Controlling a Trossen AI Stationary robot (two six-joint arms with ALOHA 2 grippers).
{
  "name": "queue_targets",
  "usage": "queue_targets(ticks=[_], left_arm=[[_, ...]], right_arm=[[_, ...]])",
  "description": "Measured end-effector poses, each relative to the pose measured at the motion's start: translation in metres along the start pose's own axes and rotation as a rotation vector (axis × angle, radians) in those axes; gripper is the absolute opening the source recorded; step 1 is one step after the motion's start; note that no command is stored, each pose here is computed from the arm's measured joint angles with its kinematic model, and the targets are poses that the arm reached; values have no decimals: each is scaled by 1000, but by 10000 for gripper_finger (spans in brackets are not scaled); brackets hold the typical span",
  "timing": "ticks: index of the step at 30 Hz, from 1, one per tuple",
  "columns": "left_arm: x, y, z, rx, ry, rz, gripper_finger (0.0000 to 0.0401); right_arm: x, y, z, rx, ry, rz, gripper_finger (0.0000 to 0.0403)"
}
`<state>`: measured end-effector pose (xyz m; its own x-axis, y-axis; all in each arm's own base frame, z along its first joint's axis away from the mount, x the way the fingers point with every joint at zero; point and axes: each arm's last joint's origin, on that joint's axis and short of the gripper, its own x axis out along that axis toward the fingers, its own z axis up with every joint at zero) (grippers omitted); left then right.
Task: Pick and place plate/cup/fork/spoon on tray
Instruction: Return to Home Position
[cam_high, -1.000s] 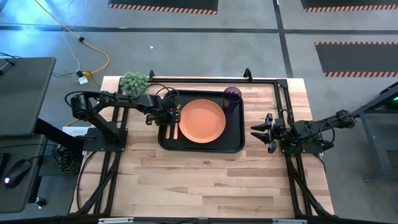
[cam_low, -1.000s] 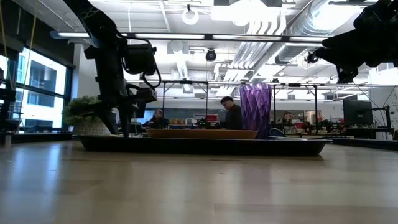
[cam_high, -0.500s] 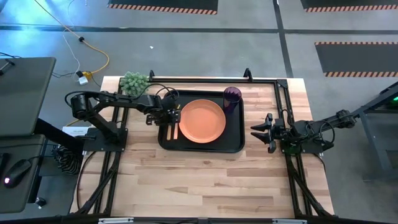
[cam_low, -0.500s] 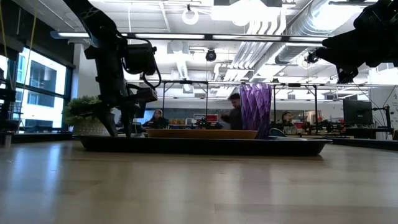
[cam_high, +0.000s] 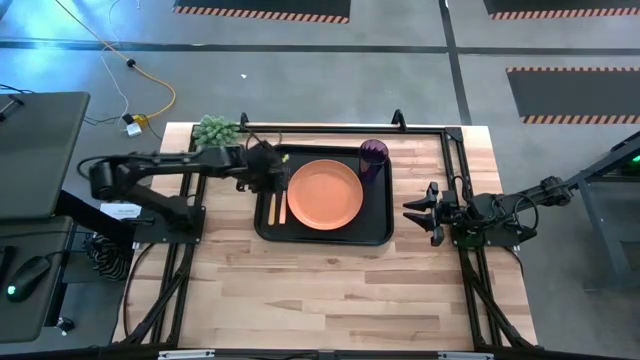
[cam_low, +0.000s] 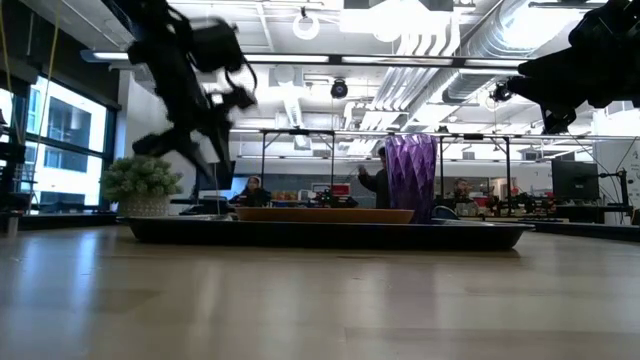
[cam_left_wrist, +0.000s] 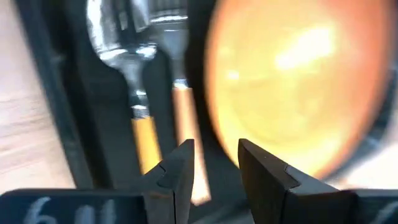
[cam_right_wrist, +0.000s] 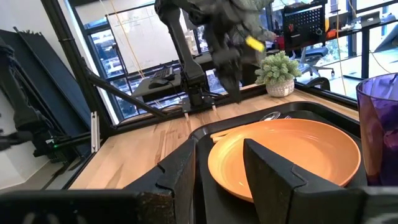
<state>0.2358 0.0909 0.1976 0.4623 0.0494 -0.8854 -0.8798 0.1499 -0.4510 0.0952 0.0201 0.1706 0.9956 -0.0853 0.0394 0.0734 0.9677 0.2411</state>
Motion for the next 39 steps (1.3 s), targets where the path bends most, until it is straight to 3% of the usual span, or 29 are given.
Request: queue_targets(ticks=[8, 13, 17, 22, 31, 39], left_arm=[[-70, -14, -18, 295, -164, -321, 115], [-98, -16, -44, 650, -309, -513, 115], [-108, -6, -71, 847, -380, -676, 115], [-106, 26, -95, 972, -433, -834, 115], [-85, 76, -110, 1094, -442, -968, 115], [-59, 98, -115, 1174, -645, -1095, 115]], right_arm=[[0, 0, 0, 0, 0, 0, 126], [0, 0, 0, 0, 0, 0, 126], [0, 0, 0, 0, 0, 0, 126], [0, 0, 0, 0, 0, 0, 126], [0, 0, 0, 0, 0, 0, 126], [0, 0, 0, 0, 0, 0, 126]])
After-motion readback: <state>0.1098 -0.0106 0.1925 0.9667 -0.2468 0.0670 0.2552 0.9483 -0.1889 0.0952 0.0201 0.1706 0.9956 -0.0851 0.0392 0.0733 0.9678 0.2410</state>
